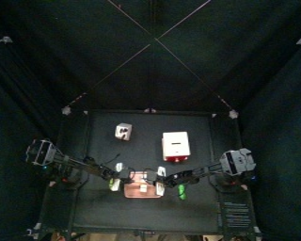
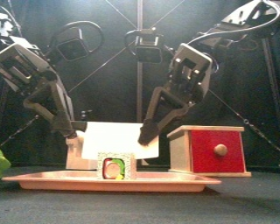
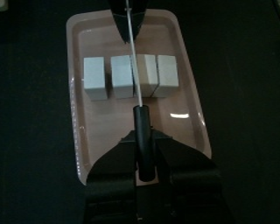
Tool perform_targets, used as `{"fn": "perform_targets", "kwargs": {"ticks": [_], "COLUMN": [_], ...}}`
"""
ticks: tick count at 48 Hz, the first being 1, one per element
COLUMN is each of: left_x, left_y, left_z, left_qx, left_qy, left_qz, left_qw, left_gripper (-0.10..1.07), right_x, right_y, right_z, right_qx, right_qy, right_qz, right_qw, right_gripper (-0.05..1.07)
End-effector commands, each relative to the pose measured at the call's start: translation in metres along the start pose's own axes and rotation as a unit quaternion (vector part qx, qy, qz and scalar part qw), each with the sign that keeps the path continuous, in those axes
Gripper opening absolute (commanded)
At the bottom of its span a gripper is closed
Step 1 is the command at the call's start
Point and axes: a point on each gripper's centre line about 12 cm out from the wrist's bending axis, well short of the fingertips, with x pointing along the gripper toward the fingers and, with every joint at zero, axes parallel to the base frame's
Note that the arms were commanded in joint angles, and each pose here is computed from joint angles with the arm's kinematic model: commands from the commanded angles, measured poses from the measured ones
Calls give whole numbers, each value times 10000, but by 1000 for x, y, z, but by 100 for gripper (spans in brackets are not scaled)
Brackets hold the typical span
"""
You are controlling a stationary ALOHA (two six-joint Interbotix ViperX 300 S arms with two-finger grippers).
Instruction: Cut sushi roll
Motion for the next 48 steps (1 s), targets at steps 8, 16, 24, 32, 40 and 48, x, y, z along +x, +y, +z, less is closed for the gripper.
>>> {"fn": "perform_targets", "kwargs": {"ticks": [8,16,24,32,40,48], "left_x": [6,13,17,16,13,10], "left_y": [-2,-2,-4,-9,-17,-21], "left_z": [7,-1,-5,-3,0,3], "left_qx": [-15,-19,-2,54,140,184], "left_qy": [-75,93,181,147,81,29], "left_qz": [-67,-59,-89,-138,-234,-274], "left_qw": [9999,9999,9998,9998,9996,9994], "left_gripper": [10,10,10,10,10,10], "right_x": [6,15,17,16,14,11], "right_y": [2,1,1,4,9,10], "right_z": [7,2,1,0,2,4], "right_qx": [250,259,264,259,219,213], "right_qy": [-31,68,90,96,59,30], "right_qz": [40,0,-7,20,71,78], "right_qw": [9997,9996,9996,9996,9997,9997], "right_gripper": [18,18,18,18,18,18]}}
